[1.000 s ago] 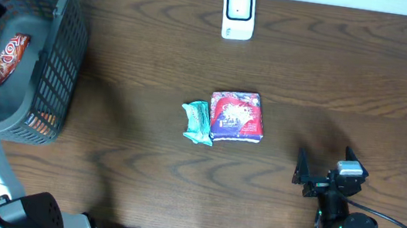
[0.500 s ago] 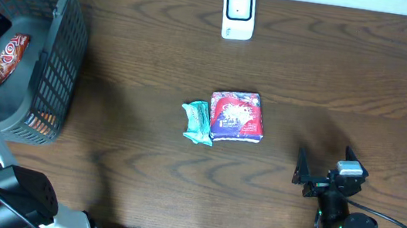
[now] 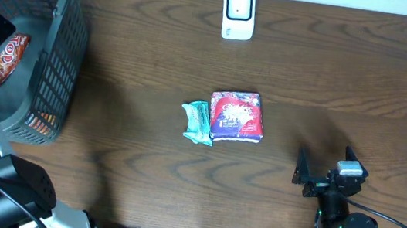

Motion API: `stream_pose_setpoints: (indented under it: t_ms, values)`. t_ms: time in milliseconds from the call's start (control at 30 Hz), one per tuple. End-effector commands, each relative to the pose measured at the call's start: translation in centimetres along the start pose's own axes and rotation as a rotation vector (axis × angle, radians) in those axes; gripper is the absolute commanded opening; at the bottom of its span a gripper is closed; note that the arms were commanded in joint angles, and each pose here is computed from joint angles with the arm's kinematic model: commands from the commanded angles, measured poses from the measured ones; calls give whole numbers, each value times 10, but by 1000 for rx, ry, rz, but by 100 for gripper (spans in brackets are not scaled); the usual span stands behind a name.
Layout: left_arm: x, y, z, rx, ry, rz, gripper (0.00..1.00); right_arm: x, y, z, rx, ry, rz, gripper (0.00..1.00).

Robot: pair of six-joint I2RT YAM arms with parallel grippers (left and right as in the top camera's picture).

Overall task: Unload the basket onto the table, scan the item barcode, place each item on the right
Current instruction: 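Return the left gripper into the basket toward the orange box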

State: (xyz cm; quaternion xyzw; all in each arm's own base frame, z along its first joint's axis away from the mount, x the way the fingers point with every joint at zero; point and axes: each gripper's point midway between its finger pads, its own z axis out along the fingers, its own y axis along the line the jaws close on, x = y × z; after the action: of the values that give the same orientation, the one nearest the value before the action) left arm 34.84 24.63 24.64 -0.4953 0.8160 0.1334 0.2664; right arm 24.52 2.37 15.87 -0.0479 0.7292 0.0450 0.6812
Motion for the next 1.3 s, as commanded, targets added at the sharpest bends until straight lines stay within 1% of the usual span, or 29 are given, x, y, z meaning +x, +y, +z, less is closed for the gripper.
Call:
stream_pose_setpoints:
  t_ms: [0,267,367,567,733,900,1067,1200,1267]
  values:
    - [1,6,4,-28,2,2,98,1,-1,0,5,2,14,99]
    - [1,6,4,-27,1,2,99,1,-1,0,4,2,14,99]
    - [1,6,4,-28,2,2,96,1,-1,0,4,2,14,99]
    - [8,7,11,-39,23,9,95,1,-1,0,5,2,14,99]
    - [25,9,34,-74,87,31,95,1,-1,0,4,2,14,99]
    - [36,11,47,-100,134,51,95,1,-1,0,4,2,14,99]
    - [39,11,54,-104,154,130,95,1,-1,0,4,2,14,99]
    - [46,11,66,-118,185,144,95,1,-1,0,4,2,14,99]
    - [54,9,73,-109,222,163,95,1,-1,0,5,2,14,99]
